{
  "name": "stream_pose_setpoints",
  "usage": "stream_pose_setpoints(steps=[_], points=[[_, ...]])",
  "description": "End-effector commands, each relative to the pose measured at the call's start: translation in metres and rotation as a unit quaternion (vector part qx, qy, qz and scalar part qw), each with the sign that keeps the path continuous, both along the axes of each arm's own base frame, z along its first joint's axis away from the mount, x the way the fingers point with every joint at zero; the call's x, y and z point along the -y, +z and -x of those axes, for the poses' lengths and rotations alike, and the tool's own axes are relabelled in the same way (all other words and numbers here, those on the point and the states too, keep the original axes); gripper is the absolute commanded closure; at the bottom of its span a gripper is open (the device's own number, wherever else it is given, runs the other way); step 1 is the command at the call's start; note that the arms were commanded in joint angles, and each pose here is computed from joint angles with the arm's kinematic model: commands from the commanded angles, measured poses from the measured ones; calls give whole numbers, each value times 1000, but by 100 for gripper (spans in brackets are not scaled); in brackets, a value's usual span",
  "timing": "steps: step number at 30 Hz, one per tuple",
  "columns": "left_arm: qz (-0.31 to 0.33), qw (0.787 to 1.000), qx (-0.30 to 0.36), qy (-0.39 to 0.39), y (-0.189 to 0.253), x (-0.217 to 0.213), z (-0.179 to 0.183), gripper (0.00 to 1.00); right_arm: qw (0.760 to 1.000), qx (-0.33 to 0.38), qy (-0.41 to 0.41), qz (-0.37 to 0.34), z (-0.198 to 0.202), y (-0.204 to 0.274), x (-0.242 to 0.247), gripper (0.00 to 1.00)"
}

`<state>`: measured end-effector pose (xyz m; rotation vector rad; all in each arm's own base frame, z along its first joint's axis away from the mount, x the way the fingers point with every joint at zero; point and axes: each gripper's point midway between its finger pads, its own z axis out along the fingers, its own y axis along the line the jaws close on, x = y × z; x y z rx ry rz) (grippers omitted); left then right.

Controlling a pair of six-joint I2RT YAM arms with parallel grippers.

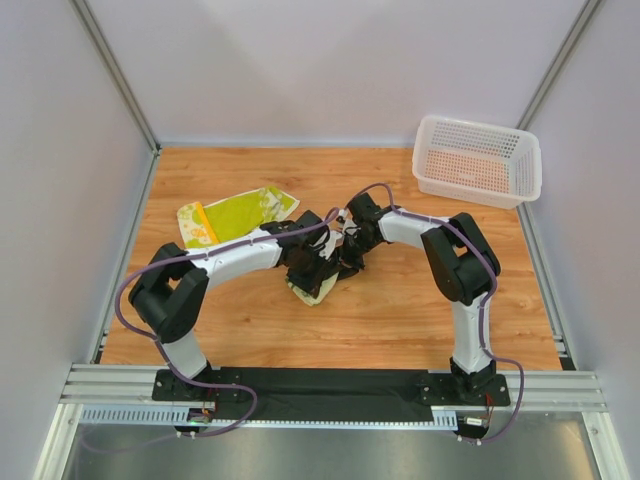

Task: Roll the towels
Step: Roll the towel

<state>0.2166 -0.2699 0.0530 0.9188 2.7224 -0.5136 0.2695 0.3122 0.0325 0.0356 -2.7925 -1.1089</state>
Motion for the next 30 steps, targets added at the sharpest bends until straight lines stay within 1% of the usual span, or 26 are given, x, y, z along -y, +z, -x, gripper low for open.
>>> stream_pose_setpoints(steps=[1,2,3,4,5,6,10,14,19,21,25,27,29,30], points=[[-30,999,27,22,-11,-5,-14,59,1000,-17,0,25,5,-11,2,81],[-34,999,30,23,-13,-7,-15,55,999,-19,1,26,6,-11,2,81],[-44,998,37,30,-15,-10,-18,47,1000,-18,1,26,6,-11,2,81],[-48,998,38,30,-18,-12,-17,45,999,-19,1,26,6,-11,3,81],[-49,998,39,29,-19,-13,-17,41,1000,-18,1,26,6,-11,2,81],[-57,997,40,26,-22,-16,-18,34,999,-19,1,27,6,-12,3,81],[-68,997,29,19,-34,-19,-14,33,1000,-18,3,25,7,-12,2,81],[-66,998,13,7,-41,-17,-5,33,1000,-19,3,25,7,-12,2,81],[-86,996,-3,-13,-53,-17,5,33,1000,-21,2,23,5,-13,1,80],[-103,994,-9,-17,-60,-21,9,35,999,-23,2,23,5,-14,0,80],[-126,992,-5,-22,-65,-29,15,47,999,-24,4,21,5,-14,1,78],[-139,990,3,-25,-66,-34,13,58,999,-29,6,16,6,-15,1,76],[-147,989,3,-28,-66,-37,14,67,999,-33,6,15,7,-16,4,74],[-147,989,3,-28,-66,-36,13,70,999,-34,6,16,7,-17,5,72]])
